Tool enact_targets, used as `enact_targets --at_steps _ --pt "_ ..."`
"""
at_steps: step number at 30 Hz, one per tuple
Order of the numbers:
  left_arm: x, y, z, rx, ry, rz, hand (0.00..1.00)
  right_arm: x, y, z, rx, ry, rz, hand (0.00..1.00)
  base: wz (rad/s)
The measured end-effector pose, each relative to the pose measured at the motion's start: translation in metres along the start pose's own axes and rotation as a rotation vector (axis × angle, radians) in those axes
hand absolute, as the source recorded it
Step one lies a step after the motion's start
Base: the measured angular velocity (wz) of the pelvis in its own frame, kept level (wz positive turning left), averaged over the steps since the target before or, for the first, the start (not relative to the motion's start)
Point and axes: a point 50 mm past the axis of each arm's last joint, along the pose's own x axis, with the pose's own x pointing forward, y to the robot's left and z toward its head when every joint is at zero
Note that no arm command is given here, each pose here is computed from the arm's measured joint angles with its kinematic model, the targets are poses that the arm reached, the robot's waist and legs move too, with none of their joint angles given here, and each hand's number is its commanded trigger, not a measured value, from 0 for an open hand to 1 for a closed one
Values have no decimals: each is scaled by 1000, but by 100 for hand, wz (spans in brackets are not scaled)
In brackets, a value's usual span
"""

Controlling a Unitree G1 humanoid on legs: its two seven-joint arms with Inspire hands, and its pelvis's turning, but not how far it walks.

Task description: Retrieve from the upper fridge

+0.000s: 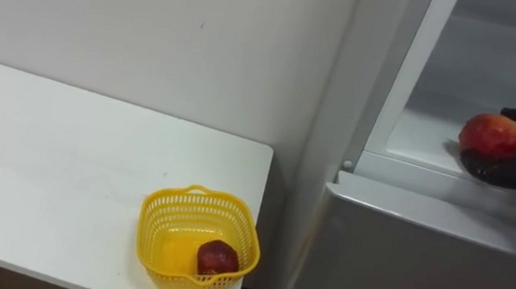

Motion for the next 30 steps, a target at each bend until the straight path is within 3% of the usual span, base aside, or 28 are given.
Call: enact_targets --at_steps 30 --pt "0 -1 1 12 -10 11 0 1 2 5 -5 -20 0 100 0"
